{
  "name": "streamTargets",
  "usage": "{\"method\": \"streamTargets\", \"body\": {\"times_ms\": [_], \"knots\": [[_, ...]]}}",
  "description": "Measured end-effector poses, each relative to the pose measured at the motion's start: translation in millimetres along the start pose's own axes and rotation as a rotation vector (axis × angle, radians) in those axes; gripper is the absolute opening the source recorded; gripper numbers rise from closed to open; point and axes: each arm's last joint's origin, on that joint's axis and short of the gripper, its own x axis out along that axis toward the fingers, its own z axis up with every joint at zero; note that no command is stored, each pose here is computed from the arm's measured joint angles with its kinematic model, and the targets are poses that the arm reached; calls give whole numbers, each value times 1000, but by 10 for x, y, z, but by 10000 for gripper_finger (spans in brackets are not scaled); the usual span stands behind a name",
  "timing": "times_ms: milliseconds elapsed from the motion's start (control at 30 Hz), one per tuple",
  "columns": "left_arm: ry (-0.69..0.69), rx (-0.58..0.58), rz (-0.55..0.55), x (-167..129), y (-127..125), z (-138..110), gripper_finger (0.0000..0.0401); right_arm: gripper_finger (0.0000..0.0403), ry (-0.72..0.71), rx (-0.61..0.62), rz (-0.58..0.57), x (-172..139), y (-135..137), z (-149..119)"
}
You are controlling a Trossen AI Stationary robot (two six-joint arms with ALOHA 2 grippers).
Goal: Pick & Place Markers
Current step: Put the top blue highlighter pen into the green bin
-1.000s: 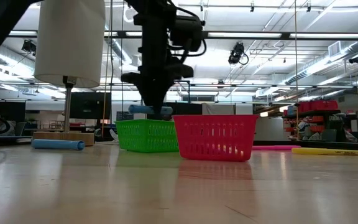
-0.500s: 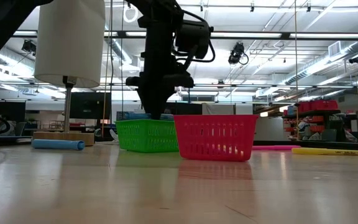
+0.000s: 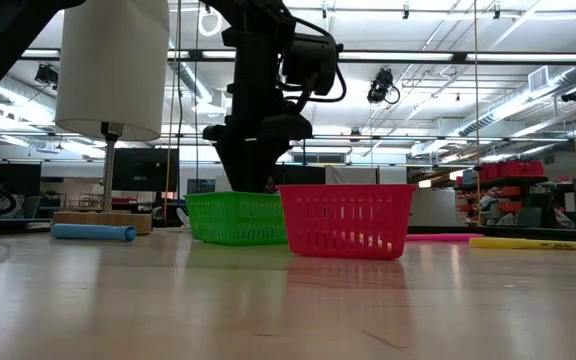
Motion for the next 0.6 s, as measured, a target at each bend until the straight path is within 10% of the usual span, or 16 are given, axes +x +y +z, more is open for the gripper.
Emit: {"method": "streamTargets", "body": {"times_ms": [233,600], "knots": [[21,27,-31,-6,-9,-4,234,121,0,-2,-1,0,0,0],[46,402,-25,-313,-89,-63,220,121,0,-53,-4,1,-1,0]]}}
